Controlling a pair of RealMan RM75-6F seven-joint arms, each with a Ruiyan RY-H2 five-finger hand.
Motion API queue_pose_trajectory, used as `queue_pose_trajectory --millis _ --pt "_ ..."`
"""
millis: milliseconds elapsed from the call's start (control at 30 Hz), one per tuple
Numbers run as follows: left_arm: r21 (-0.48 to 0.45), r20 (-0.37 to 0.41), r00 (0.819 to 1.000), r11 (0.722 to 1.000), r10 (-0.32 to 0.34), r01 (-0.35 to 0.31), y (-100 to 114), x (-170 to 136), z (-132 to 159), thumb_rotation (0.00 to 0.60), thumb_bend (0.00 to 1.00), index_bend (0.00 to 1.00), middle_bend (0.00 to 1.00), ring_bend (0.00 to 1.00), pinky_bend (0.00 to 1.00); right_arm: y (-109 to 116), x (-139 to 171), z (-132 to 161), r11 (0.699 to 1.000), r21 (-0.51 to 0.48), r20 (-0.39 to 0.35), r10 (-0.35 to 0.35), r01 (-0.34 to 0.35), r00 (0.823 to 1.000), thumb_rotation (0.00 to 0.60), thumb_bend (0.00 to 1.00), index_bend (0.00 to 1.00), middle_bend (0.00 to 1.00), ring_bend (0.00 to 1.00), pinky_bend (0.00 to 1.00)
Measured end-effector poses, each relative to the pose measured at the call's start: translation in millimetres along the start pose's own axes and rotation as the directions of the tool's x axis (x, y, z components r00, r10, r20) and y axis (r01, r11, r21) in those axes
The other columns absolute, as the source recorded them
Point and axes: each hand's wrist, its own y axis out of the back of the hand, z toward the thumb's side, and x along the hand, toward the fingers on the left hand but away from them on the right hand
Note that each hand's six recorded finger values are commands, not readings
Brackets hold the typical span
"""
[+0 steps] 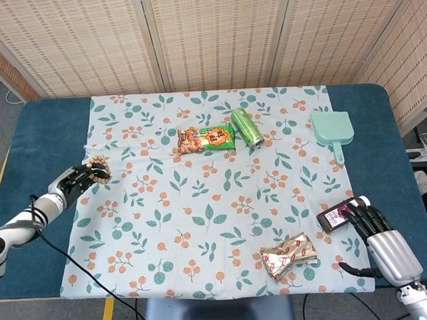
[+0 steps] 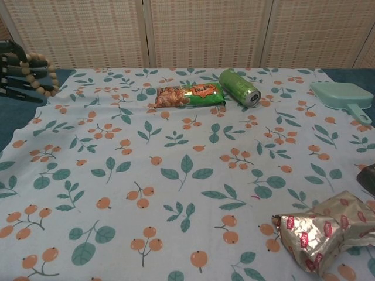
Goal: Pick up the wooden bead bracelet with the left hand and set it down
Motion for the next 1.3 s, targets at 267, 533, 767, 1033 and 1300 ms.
queue_pose_trajectory --millis 267,533,767,1033,1300 --pt "0.156 0.04 0.998 0.987 0.037 -0.043 -11 5 -26 0.262 0.51 0.44 0.44 0.23 0.0 0 0 1 1.0 -0.002 -0.002 0.001 -0.001 1.0 0.413 0.1 0.0 0.0 0.0 0.0" --pt "0.13 0.007 1.0 0.991 0.026 -0.027 -15 10 -42 0.261 0.53 0.49 0.44 0.23 0.0 2 1 0 1.0 -0.006 0.002 -0.006 0.006 1.0 0.412 0.1 0.0 0.0 0.0 0.0" --pt "0.121 -0.005 1.0 0.992 0.021 -0.021 -16 13 -40 0.292 0.52 0.57 0.44 0.23 0.0 1 0 -1 1.0 -0.005 0.005 -0.005 0.005 1.0 0.413 0.1 0.0 0.0 0.0 0.0" --pt "0.135 -0.015 1.0 0.991 0.024 -0.022 -15 13 -41 0.323 0.52 0.59 0.44 0.23 0.0 0 -1 -1 1.0 -0.002 0.009 -0.002 0.002 1.0 0.413 0.1 0.0 0.0 0.0 0.0" --pt "0.134 -0.014 1.0 0.991 0.025 -0.023 -15 13 -42 0.328 0.56 0.6 0.44 0.23 0.0 1 0 0 1.0 -0.002 0.008 -0.006 0.006 1.0 0.413 0.1 0.0 0.0 0.0 0.0"
